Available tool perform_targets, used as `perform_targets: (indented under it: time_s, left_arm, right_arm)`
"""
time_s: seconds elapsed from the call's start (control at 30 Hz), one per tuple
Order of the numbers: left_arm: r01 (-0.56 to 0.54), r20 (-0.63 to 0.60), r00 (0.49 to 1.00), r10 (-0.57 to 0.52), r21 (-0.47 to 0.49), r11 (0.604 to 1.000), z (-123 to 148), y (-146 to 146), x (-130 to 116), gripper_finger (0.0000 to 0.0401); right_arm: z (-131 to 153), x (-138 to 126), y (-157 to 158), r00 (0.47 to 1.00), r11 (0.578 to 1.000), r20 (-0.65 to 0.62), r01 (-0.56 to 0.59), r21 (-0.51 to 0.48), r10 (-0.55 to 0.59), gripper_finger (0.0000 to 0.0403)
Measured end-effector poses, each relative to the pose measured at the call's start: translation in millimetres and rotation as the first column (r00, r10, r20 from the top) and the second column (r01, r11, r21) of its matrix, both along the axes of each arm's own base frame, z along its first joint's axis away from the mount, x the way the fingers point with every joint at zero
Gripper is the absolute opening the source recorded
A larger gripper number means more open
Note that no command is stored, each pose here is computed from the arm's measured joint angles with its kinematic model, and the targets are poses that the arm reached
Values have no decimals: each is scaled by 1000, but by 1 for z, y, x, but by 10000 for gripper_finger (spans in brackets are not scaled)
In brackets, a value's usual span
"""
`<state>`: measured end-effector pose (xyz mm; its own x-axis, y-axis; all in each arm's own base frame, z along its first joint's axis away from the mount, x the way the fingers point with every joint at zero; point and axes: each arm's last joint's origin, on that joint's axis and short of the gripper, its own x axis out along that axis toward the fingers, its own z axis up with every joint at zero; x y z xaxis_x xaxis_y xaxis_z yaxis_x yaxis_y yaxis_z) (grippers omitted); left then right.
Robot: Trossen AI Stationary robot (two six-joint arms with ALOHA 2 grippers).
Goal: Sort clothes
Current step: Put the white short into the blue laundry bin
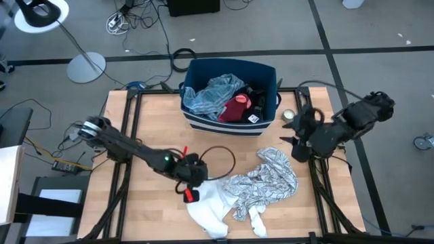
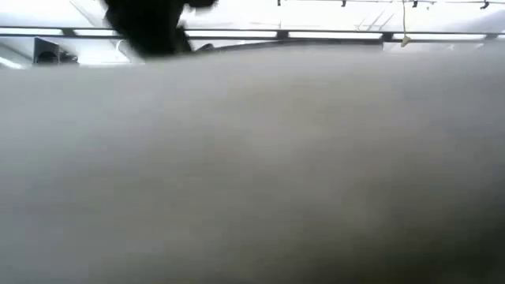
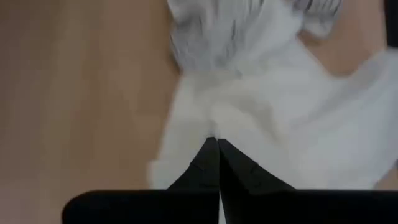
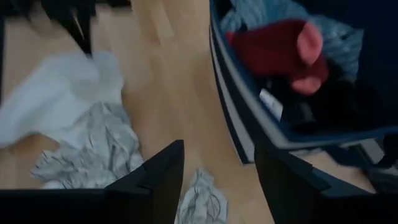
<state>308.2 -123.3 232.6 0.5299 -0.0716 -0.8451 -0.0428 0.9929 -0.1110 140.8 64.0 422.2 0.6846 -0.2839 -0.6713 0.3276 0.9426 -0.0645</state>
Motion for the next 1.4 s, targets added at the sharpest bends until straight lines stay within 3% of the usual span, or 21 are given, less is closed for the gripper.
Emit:
perform_targets:
  time_s: [0.2, 0.4, 0.63, 0.77, 0.87, 1.0, 1.1, 1.2, 1.3, 1.4]
  left_arm:
    - [2, 130, 991, -13, 85, 996, 70, 14, -6, 1]
    - [-14, 222, 975, -23, 166, 986, 136, 39, -6, 0]
    - [-82, 389, 921, -19, 242, 967, 207, 84, -8, 0]
    - [-153, 517, 856, -26, 300, 942, 249, 112, -17, 0]
    - [-257, 632, 775, -18, 341, 904, 278, 136, -24, 0]
    - [-451, 789, 614, -5, 356, 818, 312, 170, -33, 0]
    - [-573, 878, 478, 14, 300, 762, 327, 193, -38, 0]
    - [-653, 920, 392, 27, 258, 712, 335, 214, -41, 0]
    - [-688, 921, 386, 46, 254, 679, 333, 230, -40, 0]
    - [-651, 898, 434, 71, 258, 714, 323, 238, -34, 0]
  right_arm:
    - [-46, 5, 14, 993, 999, -105, 43, -15, -45, 192]
    - [-113, 7, 30, 984, 988, -98, 142, -51, -147, 191]
    - [-197, 13, 46, 984, 978, 18, 176, 110, -179, 190]
    - [-234, 17, 49, 974, 963, 136, 146, 226, -180, 189]
    - [-251, 19, 46, 959, 954, 213, 127, 271, -188, 189]
    - [-259, 22, 41, 938, 949, 281, 118, 293, -203, 185]
    - [-259, 23, 39, 936, 952, 292, 114, 283, -199, 183]
    - [-259, 24, 38, 937, 954, 290, 115, 276, -197, 183]
    - [-260, 23, 38, 938, 955, 286, 114, 274, -194, 182]
    - [-260, 23, 38, 940, 957, 283, 111, 266, -188, 182]
